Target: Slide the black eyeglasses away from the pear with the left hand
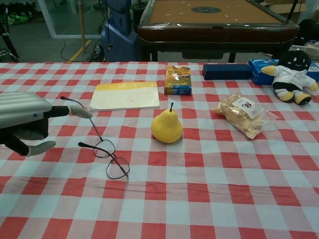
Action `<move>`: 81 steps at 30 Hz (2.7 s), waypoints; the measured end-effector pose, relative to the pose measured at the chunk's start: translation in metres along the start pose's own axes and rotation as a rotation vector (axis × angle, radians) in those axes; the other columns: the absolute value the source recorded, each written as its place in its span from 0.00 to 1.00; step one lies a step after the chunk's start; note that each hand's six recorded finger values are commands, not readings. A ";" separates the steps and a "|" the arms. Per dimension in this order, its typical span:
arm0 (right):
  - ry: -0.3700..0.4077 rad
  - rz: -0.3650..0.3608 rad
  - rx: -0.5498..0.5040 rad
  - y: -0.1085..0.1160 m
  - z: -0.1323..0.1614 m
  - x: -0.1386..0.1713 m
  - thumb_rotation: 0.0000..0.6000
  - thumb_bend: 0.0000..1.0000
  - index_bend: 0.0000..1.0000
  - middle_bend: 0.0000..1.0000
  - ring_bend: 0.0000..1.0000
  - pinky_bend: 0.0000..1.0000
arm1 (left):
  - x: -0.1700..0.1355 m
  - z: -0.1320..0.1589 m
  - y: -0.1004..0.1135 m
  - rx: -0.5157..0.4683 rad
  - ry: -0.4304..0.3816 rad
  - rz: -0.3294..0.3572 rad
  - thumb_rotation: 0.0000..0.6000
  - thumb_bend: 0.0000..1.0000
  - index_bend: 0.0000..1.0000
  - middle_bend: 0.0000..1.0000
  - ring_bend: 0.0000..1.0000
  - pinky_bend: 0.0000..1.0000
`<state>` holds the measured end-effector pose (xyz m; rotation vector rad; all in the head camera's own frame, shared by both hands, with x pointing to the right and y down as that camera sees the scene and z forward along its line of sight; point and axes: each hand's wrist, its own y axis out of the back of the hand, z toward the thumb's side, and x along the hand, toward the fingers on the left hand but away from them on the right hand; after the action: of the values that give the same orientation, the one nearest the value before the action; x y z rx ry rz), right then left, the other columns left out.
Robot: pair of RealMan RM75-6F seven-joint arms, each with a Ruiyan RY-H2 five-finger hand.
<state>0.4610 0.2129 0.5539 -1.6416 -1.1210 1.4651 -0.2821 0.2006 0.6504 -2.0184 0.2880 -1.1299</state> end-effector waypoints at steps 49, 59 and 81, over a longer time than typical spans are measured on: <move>-0.024 -0.053 0.054 0.024 0.005 -0.023 1.00 0.43 0.00 0.09 0.00 0.07 | -0.038 0.095 -0.003 0.159 -0.298 0.115 1.00 0.51 0.00 1.00 0.92 0.97; -0.035 -0.050 0.047 0.021 0.001 -0.019 1.00 0.43 0.00 0.09 0.00 0.07 | -0.019 0.102 -0.013 0.153 -0.269 0.079 1.00 0.51 0.00 1.00 0.93 0.97; -0.050 -0.051 0.037 0.020 -0.004 -0.013 1.00 0.43 0.00 0.09 0.00 0.07 | -0.002 0.097 -0.027 0.170 -0.220 0.029 1.00 0.51 0.00 1.00 0.93 0.97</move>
<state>0.4686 0.1928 0.5422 -1.5475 -1.1484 1.4926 -0.2099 0.2707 0.6408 -1.9592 0.1052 -0.8739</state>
